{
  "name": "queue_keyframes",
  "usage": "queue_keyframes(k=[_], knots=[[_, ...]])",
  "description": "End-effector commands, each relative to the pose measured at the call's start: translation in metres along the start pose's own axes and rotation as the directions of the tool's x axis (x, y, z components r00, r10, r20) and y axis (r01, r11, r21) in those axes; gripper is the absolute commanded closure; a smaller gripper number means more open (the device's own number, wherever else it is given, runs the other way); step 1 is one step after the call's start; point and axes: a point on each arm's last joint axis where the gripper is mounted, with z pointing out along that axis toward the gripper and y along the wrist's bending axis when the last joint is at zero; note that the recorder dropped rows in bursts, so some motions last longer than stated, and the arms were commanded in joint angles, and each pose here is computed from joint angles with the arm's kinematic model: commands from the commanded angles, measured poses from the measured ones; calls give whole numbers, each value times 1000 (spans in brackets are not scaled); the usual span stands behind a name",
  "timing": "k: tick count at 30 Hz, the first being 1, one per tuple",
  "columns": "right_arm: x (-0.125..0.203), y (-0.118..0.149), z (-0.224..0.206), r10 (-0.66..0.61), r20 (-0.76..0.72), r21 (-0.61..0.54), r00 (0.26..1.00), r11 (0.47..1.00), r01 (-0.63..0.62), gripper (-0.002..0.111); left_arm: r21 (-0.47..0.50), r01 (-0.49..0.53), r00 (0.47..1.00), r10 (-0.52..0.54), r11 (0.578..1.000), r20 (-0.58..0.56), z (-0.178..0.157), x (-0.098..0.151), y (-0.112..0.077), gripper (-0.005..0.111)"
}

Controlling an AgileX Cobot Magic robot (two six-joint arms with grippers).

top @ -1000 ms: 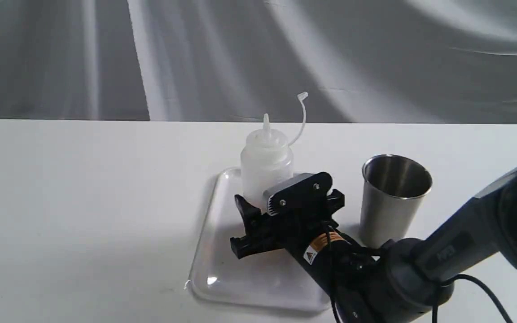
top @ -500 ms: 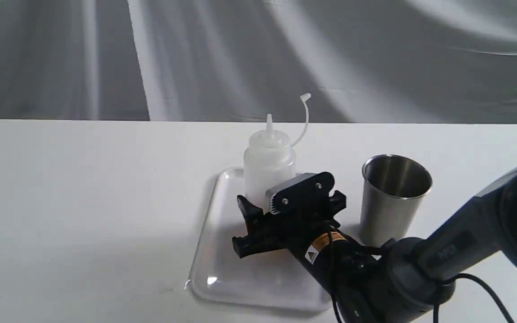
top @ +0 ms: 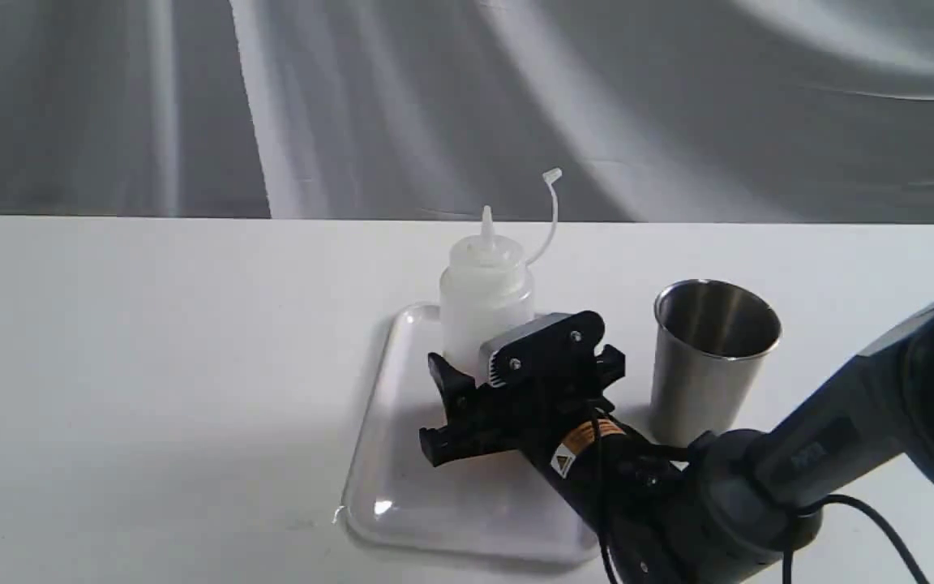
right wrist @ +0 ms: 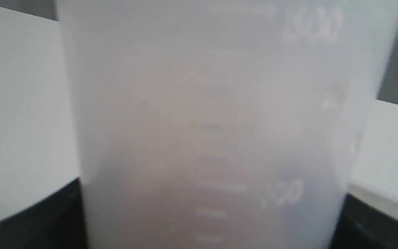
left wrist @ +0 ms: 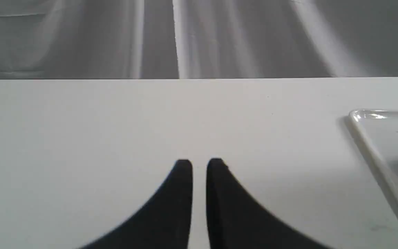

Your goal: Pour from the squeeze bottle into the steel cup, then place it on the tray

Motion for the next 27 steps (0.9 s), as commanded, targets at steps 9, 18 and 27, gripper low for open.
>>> queue_keyframes(k=[9, 18, 27], knots=[[-9, -2, 1, -12, 55, -11, 998, 1000, 13, 101, 5, 1, 1000, -1, 1000, 5, 0, 1, 0, 98], [-9, 2, 1, -32, 55, -49, 998, 998, 34, 46, 5, 3, 1000, -3, 1000, 5, 0, 1, 0, 98], [-7, 2, 1, -33, 34, -51, 999, 998, 34, 27, 5, 3, 1000, -3, 1000, 5, 0, 1, 0, 98]])
